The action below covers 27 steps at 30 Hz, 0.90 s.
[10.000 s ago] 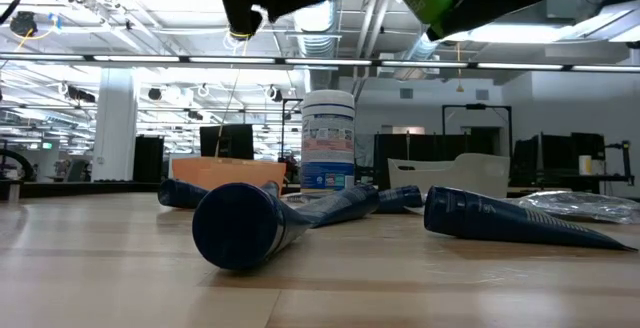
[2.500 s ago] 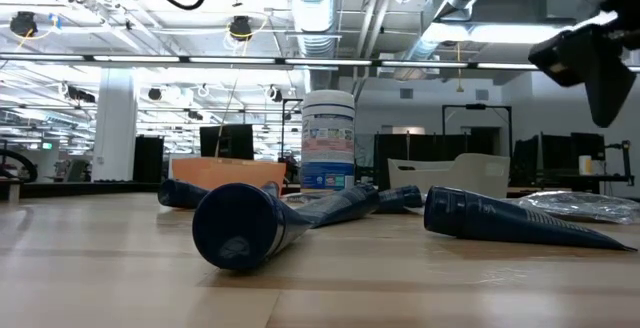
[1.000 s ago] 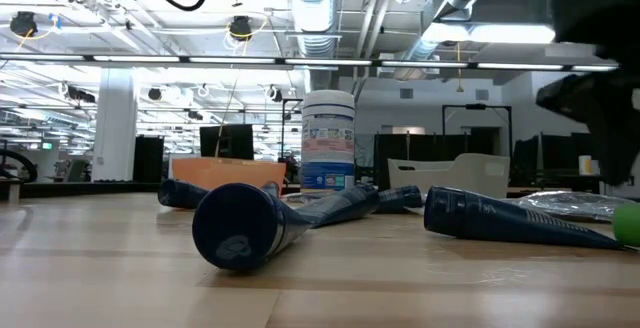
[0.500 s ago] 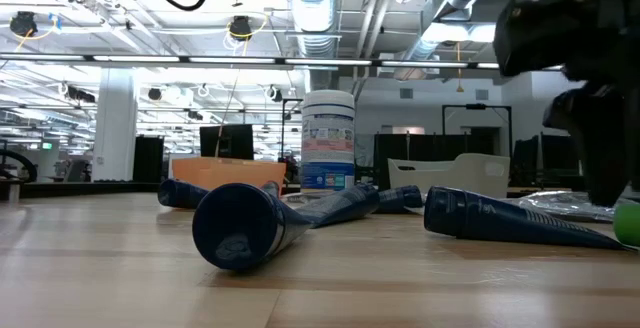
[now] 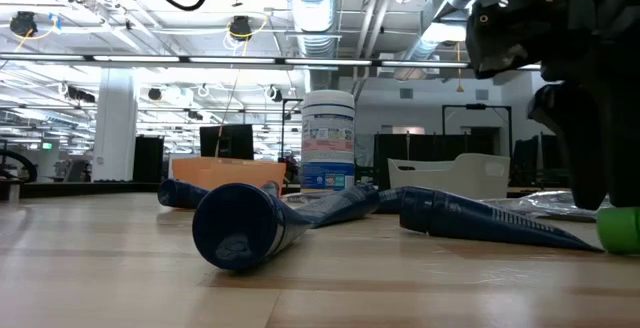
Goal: Pick & Place Travel size toiletries
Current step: Put the shampoo into the white bin
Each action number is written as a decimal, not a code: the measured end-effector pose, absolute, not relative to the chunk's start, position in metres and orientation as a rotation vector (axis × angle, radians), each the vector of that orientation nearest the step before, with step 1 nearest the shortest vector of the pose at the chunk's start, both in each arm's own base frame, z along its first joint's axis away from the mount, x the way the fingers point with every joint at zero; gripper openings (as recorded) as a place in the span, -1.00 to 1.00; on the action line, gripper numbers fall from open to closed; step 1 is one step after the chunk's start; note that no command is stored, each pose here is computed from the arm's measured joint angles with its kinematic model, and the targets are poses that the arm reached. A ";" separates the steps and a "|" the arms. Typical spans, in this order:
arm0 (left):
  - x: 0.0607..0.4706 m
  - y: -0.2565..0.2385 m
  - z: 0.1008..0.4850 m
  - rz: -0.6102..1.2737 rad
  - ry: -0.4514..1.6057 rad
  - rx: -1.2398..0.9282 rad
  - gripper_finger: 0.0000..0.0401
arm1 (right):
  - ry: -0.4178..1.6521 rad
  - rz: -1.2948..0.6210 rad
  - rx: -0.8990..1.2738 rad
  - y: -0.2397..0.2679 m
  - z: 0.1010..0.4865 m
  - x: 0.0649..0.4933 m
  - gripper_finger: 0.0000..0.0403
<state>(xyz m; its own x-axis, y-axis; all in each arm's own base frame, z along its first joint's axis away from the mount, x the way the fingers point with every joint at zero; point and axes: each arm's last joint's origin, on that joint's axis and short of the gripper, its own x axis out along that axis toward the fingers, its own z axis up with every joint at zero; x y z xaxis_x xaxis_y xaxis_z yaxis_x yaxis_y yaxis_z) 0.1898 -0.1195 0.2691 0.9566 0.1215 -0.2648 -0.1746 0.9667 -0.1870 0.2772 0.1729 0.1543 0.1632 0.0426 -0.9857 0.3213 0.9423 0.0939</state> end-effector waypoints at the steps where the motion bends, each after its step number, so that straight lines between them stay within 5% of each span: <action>1: 0.190 -0.119 0.269 0.151 0.254 -0.211 0.46 | 1.397 -0.205 0.312 0.172 0.156 0.276 0.17; 11: 0.190 -0.120 0.269 0.149 0.255 -0.211 0.46 | 1.316 -0.284 0.451 0.167 0.177 0.274 0.17; 27: 0.190 -0.120 0.269 0.148 0.255 -0.215 0.46 | 1.387 -0.332 0.459 0.177 0.139 0.284 0.17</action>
